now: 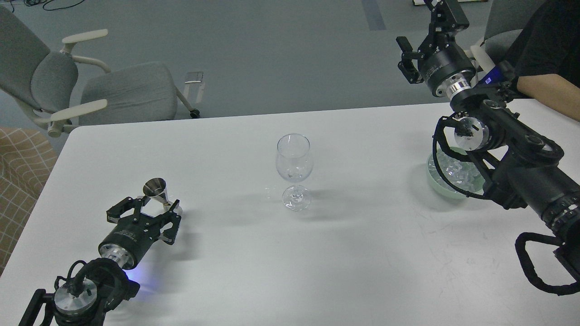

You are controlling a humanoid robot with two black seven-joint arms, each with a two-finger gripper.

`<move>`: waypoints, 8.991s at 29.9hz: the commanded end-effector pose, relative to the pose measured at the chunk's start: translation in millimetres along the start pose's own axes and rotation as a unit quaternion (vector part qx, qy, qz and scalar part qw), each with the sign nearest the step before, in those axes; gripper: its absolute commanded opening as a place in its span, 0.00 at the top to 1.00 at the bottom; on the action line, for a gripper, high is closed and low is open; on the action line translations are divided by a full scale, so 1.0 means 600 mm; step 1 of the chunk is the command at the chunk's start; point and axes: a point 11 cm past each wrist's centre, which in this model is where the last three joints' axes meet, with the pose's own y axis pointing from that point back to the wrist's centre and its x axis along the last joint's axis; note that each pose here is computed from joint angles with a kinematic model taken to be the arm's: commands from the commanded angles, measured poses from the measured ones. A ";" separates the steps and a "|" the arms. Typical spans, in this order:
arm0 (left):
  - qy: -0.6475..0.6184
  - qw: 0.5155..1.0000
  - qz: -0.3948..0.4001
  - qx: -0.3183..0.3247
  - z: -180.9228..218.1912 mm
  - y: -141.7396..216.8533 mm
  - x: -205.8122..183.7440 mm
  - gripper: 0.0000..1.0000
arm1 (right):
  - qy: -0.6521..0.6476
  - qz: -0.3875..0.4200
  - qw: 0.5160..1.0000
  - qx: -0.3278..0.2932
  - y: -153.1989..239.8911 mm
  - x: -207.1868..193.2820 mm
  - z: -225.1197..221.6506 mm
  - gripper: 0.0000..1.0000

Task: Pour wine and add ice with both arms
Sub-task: 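Close the left gripper around the metal jigger cup, then lift the jigger with the left gripper and carry it over the wine glass, then tilt the jigger with the left gripper to pour into the glass, then carry the jigger back and set it down with the left gripper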

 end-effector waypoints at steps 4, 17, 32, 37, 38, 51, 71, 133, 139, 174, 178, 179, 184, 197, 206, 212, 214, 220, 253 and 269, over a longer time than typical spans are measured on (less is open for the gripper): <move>0.001 1.000 0.002 -0.007 0.005 -0.010 -0.003 0.46 | -0.001 0.001 1.000 -0.002 0.003 0.001 0.004 0.00; 0.001 1.000 0.003 -0.006 0.005 -0.023 -0.006 0.61 | -0.001 0.001 1.000 -0.002 0.004 0.002 0.005 0.00; -0.009 1.000 0.000 -0.004 -0.001 -0.023 -0.005 1.00 | 0.000 0.007 1.000 -0.003 0.005 0.004 0.006 0.00; -0.010 1.000 -0.004 -0.005 0.002 -0.025 -0.010 1.00 | 0.000 0.006 1.000 -0.003 0.005 0.003 0.007 0.00; -0.011 1.000 -0.004 -0.005 0.002 -0.025 -0.011 1.00 | 0.000 0.006 1.000 -0.003 0.005 0.003 0.007 0.00; -0.048 0.997 -0.060 0.015 0.014 -0.041 -0.118 1.00 | -0.002 0.005 1.000 -0.003 0.004 -0.001 0.009 0.00; -0.141 0.978 -0.078 0.128 -0.066 -0.116 -0.277 1.00 | 0.000 0.006 1.000 -0.004 0.005 0.002 0.007 0.00; -0.354 0.919 -0.111 0.134 -0.170 -0.086 -0.356 1.00 | -0.004 0.008 1.000 -0.011 0.014 0.003 0.022 0.00; -0.360 0.916 -0.113 0.135 -0.178 -0.087 -0.358 1.00 | -0.006 0.008 1.000 -0.011 0.015 0.002 0.024 0.00; -0.507 0.851 -0.111 0.076 -0.188 -0.091 -0.381 1.00 | -0.006 0.010 1.000 -0.014 0.020 0.006 0.029 0.00; -0.515 0.847 -0.111 0.070 -0.185 -0.092 -0.384 1.00 | -0.005 0.011 1.000 -0.013 0.020 0.008 0.028 0.00; -0.518 0.846 -0.110 0.068 -0.184 -0.092 -0.384 1.00 | -0.005 0.012 1.000 -0.014 0.021 0.009 0.029 0.00; -0.559 0.818 -0.121 0.064 -0.201 -0.084 -0.387 1.00 | -0.004 0.012 1.000 -0.013 0.020 0.010 0.027 0.00; -0.618 0.776 -0.123 0.020 -0.196 -0.079 -0.399 1.00 | -0.005 0.012 1.000 -0.014 0.021 0.009 0.029 0.00; -0.671 0.730 -0.134 -0.010 -0.183 -0.067 -0.411 1.00 | -0.004 0.012 1.000 -0.014 0.021 0.010 0.028 0.00; -0.714 0.685 -0.145 -0.017 -0.173 -0.056 -0.415 1.00 | -0.004 0.013 1.000 -0.015 0.022 0.012 0.029 0.00; -0.715 0.683 -0.148 -0.022 -0.170 -0.056 -0.423 1.00 | -0.004 0.014 1.000 -0.015 0.022 0.012 0.029 0.00; -0.629 0.762 -0.156 -0.004 -0.165 -0.057 -0.440 1.00 | -0.004 0.015 1.000 -0.016 0.024 0.013 0.032 0.00; -0.003 0.997 -0.078 0.025 -0.015 0.002 -0.086 0.95 | -0.007 0.014 1.000 -0.019 0.027 0.010 0.039 0.00; 0.015 0.999 -0.045 0.017 -0.015 -0.009 -0.029 0.64 | -0.006 0.015 1.000 -0.020 0.028 0.013 0.038 0.00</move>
